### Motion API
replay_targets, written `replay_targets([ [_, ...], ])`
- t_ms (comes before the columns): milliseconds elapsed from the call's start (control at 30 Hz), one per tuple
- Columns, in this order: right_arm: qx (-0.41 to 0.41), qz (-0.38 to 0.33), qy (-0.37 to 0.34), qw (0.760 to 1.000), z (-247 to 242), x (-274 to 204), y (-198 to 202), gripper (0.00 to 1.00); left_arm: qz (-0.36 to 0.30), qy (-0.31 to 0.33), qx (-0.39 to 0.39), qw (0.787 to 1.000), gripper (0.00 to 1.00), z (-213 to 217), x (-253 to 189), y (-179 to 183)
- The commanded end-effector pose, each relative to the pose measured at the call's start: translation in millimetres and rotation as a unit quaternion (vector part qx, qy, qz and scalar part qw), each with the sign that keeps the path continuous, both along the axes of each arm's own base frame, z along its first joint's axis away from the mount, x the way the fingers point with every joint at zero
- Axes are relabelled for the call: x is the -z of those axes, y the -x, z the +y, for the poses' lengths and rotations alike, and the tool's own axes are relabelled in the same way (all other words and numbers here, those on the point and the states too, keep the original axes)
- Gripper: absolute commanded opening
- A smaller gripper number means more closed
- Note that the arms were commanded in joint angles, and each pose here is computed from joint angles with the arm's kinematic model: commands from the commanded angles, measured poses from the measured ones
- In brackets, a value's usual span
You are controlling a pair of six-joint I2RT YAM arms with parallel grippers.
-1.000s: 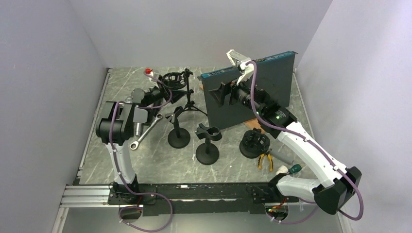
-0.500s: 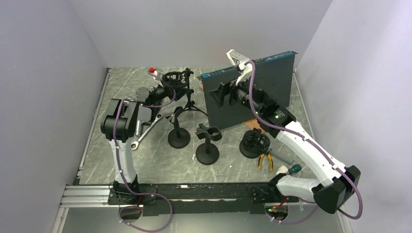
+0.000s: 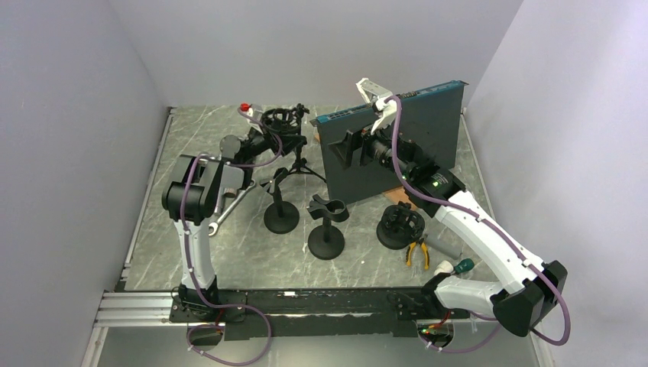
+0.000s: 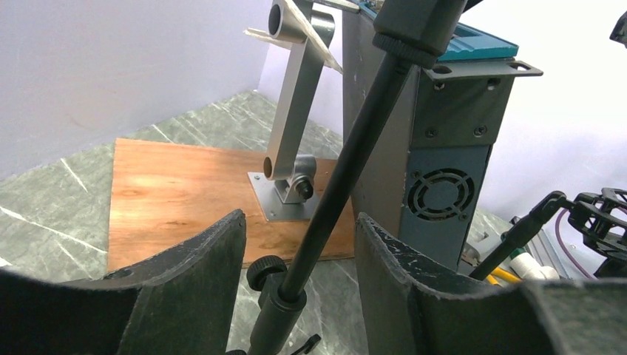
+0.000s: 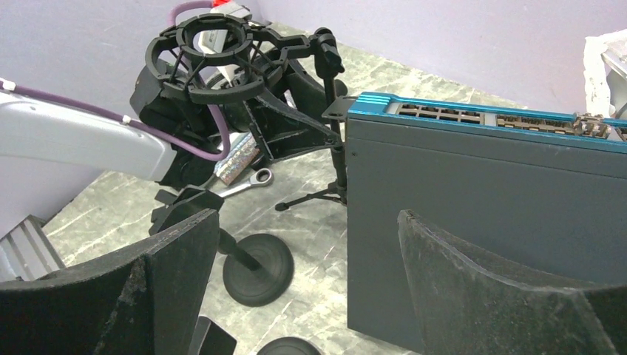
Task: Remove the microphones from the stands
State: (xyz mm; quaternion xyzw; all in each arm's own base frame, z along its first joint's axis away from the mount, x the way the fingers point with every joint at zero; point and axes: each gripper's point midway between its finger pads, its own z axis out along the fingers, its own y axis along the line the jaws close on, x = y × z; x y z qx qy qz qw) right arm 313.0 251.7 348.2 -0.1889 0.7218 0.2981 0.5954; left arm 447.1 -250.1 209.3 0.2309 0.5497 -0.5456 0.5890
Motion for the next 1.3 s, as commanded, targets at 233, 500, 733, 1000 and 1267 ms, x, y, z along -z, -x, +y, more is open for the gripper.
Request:
replay_targets([
  [233,0.004,-0.014,-0.017,1.0,-4.1,-17.6,3.8,0.93,-0.073,0.025,-0.024,0.997,0.53,-0.8,-28.3,-7.4],
  [500,0.0,-0.012,-0.022,1.0,-2.7,-20.9,4.4,0.92,-0.081,0.024,-0.009,0.996,0.47,-6.6,-29.0,-4.1],
  [733,0.0,-0.013,-0.023,1.0,-3.0,-23.0,4.6,0.93,-0.101,0.025,-0.011,0.995,0.0,5.0,-51.1,2.3],
  [1000,0.003,-0.015,-0.024,1.0,-2.5,-22.4,2.8,0.93,-0.104,0.02,-0.032,0.994,0.0,53.0,-98.1,0.2],
  [1267,-0.001,-0.006,-0.017,1.0,4.5,-18.5,-6.1,0.93,-0.074,-0.017,-0.095,0.993,0.0,105.9,-143.0,0.3],
])
